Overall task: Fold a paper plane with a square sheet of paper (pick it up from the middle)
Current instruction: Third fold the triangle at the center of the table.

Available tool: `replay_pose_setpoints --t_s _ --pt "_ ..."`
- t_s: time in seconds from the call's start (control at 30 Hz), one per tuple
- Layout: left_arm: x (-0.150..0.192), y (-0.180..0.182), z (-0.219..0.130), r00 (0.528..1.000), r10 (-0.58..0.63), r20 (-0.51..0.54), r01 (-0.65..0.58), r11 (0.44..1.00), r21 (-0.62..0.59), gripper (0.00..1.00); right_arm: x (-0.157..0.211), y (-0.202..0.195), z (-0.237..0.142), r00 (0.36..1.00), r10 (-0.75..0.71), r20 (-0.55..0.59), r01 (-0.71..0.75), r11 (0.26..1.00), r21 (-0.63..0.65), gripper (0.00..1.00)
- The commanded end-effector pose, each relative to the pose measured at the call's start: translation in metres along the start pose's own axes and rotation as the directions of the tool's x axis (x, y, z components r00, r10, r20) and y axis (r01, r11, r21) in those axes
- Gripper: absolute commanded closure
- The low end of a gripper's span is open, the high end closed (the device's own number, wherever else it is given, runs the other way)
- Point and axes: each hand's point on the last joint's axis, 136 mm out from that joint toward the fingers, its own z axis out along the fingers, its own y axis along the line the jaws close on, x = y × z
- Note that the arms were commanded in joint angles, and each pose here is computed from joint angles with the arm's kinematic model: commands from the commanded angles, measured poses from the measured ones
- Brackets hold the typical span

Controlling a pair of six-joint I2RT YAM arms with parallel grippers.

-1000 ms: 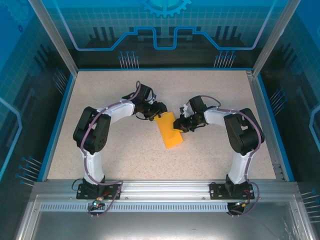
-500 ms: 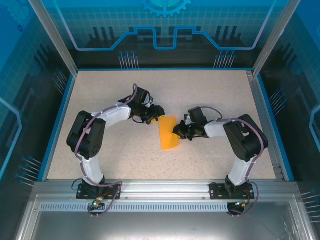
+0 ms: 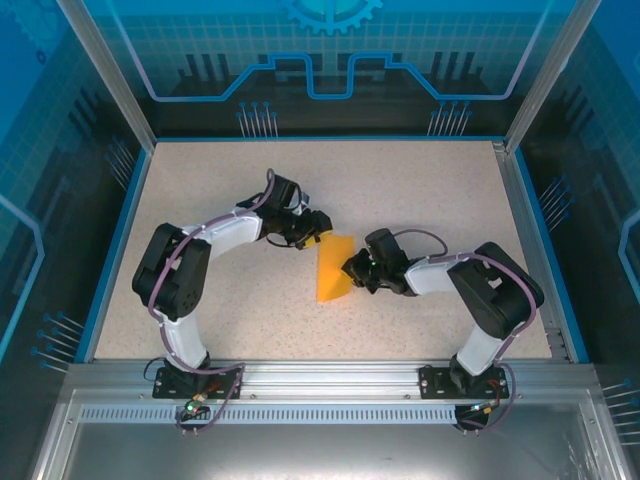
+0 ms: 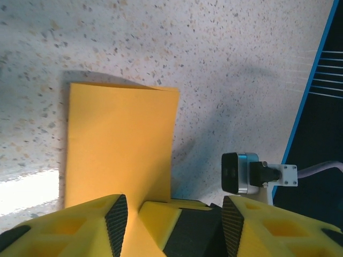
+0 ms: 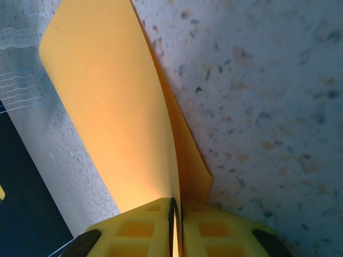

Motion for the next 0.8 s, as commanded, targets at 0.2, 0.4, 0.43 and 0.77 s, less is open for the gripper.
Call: replay_pose_setpoints --t_s 0.2,0.4,0.43,0.77 --pt "0.012 0.014 0.029 0.996 -0.056 -0.067 0.054 0.998 -0.035 0.52 0.007 0.006 -0.003 0.997 -0.07 -0.04 0.072 0.996 0.044 0.81" --pt "0.017 0.034 0.046 0.991 -0.099 -0.095 0.09 0.992 -0.087 0.55 0.011 -0.001 -0.013 0.985 -0.158 -0.077 0.164 0.983 0.086 0.73" --pt "0.017 0.038 0.048 0.99 -0.108 -0.094 0.099 0.99 -0.099 0.55 0.011 0.001 -0.014 0.981 -0.177 -0.083 0.184 0.98 0.078 0.72" --pt "0.015 0.053 0.056 0.991 -0.086 -0.098 0.072 0.988 -0.138 0.57 0.003 0.015 -0.016 0.925 -0.283 -0.252 0.28 0.959 -0.048 0.63"
